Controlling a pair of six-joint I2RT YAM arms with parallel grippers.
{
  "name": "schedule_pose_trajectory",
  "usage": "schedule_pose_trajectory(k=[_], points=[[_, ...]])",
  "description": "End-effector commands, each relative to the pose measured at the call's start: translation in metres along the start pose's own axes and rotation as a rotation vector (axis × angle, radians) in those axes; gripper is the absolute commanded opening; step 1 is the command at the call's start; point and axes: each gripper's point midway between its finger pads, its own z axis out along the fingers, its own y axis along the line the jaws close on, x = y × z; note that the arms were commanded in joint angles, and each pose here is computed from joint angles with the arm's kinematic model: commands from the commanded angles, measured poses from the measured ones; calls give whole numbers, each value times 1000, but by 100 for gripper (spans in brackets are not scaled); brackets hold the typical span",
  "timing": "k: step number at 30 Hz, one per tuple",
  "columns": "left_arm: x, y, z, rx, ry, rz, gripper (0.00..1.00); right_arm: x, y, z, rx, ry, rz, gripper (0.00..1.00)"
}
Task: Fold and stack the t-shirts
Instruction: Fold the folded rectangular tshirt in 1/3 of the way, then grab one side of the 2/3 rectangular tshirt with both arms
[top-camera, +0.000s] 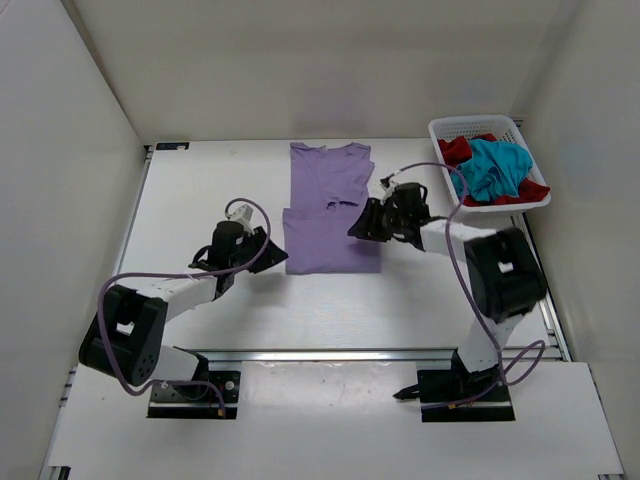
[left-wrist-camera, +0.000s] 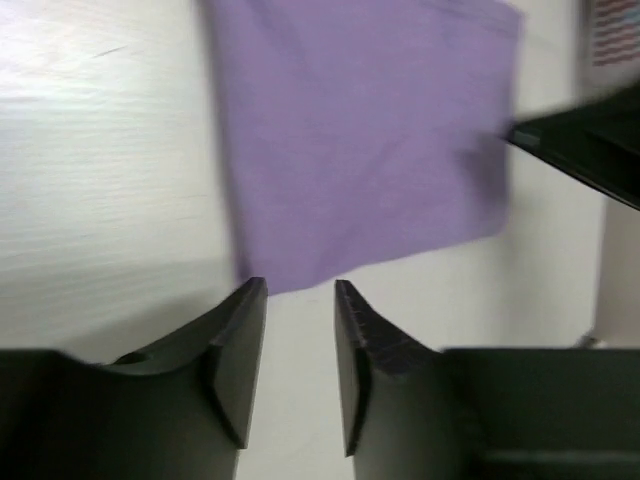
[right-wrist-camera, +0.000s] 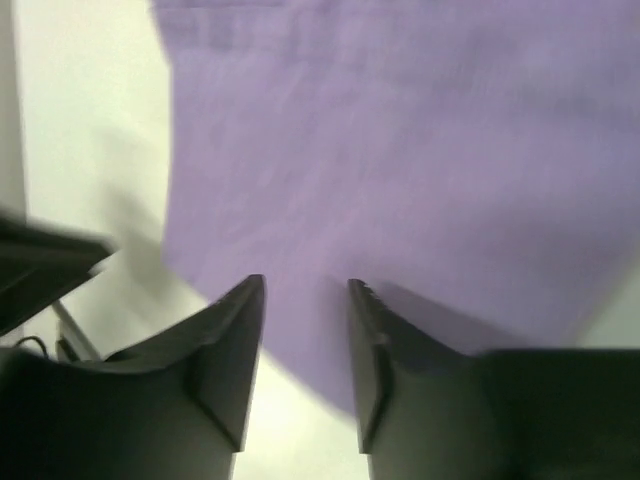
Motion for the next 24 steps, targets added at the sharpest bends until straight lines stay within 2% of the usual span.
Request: schedule_pose_trajectory(k=[1, 3, 7, 10, 15, 19, 20, 22, 24], points=[[30, 36, -2, -79, 96, -37, 48, -9, 8, -36, -16, -164, -8, 41], [35, 35, 1, -57, 99, -44, 55, -2, -2, -60, 3, -208, 18, 42], [44, 33, 9, -48, 130, -50, 64, 41, -46, -86, 120, -212, 97, 45], [45, 32, 15, -50, 132, -62, 65, 50, -63, -96, 152, -223, 132, 47], [55, 41, 20, -80, 153, -78, 46, 66, -55, -76, 85, -119, 122, 48], [54, 45, 21, -96, 143, -87, 36, 68, -57, -66, 39, -118, 171, 46], [51, 42, 21, -88, 136, -86, 34, 68, -57, -67, 39, -120, 173, 44], [53, 41, 24, -91, 142, -80, 33, 66, -60, -63, 46, -118, 175, 32], [53, 40, 26, -88, 143, -81, 30, 62, -61, -61, 49, -125, 171, 27]])
